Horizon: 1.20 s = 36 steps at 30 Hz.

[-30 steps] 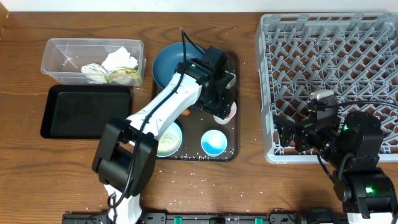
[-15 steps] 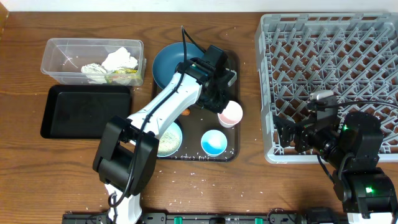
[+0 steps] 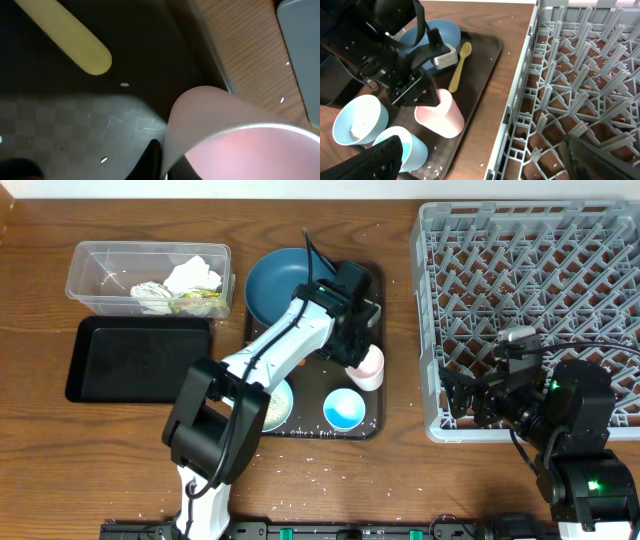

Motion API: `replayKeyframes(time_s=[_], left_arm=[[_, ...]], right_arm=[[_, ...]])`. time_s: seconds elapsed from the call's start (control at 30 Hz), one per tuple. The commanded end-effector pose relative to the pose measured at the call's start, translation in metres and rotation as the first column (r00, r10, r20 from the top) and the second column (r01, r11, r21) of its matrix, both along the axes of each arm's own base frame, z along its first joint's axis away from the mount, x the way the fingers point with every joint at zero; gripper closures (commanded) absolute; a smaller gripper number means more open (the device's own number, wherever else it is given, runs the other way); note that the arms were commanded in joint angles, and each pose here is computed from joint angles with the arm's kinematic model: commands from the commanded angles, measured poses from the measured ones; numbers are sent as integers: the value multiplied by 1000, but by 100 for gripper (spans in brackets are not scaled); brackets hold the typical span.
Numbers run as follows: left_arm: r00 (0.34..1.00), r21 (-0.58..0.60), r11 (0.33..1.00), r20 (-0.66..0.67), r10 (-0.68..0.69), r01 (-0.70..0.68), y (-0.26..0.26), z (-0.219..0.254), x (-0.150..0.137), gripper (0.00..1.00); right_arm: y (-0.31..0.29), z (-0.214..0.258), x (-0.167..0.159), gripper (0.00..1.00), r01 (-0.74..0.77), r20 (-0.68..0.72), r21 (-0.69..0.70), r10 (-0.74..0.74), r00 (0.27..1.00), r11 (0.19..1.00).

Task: Sort waste into correct bins and load items into the dishwasher rack
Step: 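Move the left gripper to the pink cup and grasp it, then lift the pink cup and hand it to the right gripper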

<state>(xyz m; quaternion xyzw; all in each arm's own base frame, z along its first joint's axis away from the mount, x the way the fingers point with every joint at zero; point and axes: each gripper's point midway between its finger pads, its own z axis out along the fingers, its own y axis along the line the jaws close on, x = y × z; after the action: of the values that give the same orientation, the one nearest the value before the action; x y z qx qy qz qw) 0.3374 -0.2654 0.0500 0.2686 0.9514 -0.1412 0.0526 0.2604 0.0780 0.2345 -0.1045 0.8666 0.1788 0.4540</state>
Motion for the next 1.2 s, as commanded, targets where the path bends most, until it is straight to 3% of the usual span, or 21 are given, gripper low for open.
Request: replayKeyframes(time_s=[0.0, 0.13, 0.27, 0.43, 0.53, 0.67, 0.8, 0.97, 1.17], left_arm=[[1000, 16, 1000, 17, 22, -22, 5, 2, 5, 94], [994, -70, 991, 7, 111, -111, 12, 30, 16, 94], [989, -294, 944, -32, 147, -150, 19, 84, 23, 94], [988, -631, 761, -118, 97, -150, 27, 164, 19, 94], [988, -749, 647, -151, 44, -144, 33, 196, 14, 94], [983, -836, 530, -182, -23, -142, 37, 222, 7, 94], [978, -874, 467, -193, -76, -136, 35, 235, 0, 94], [974, -892, 431, -199, -109, -134, 34, 243, -4, 94], [973, -892, 432, -200, -114, -133, 32, 243, -6, 94]], right_arm=[[4, 9, 0, 1, -8, 14, 16, 7, 1000, 1000], [4, 14, 3, 1, 6, 29, 42, -7, 1000, 999], [11, 28, 11, 1, -15, 74, 102, 7, 997, 995], [52, 50, 17, 1, -294, 194, 161, 262, 945, 942], [73, 57, 22, 2, -440, 249, 204, 388, 887, 875], [93, 64, 28, 8, -610, 336, 226, 528, 780, 759], [108, 70, 28, 11, -739, 413, 235, 623, 664, 631], [126, 67, 33, 9, -782, 432, 253, 657, 618, 570], [150, 70, 26, 9, -823, 463, 234, 685, 563, 518]])
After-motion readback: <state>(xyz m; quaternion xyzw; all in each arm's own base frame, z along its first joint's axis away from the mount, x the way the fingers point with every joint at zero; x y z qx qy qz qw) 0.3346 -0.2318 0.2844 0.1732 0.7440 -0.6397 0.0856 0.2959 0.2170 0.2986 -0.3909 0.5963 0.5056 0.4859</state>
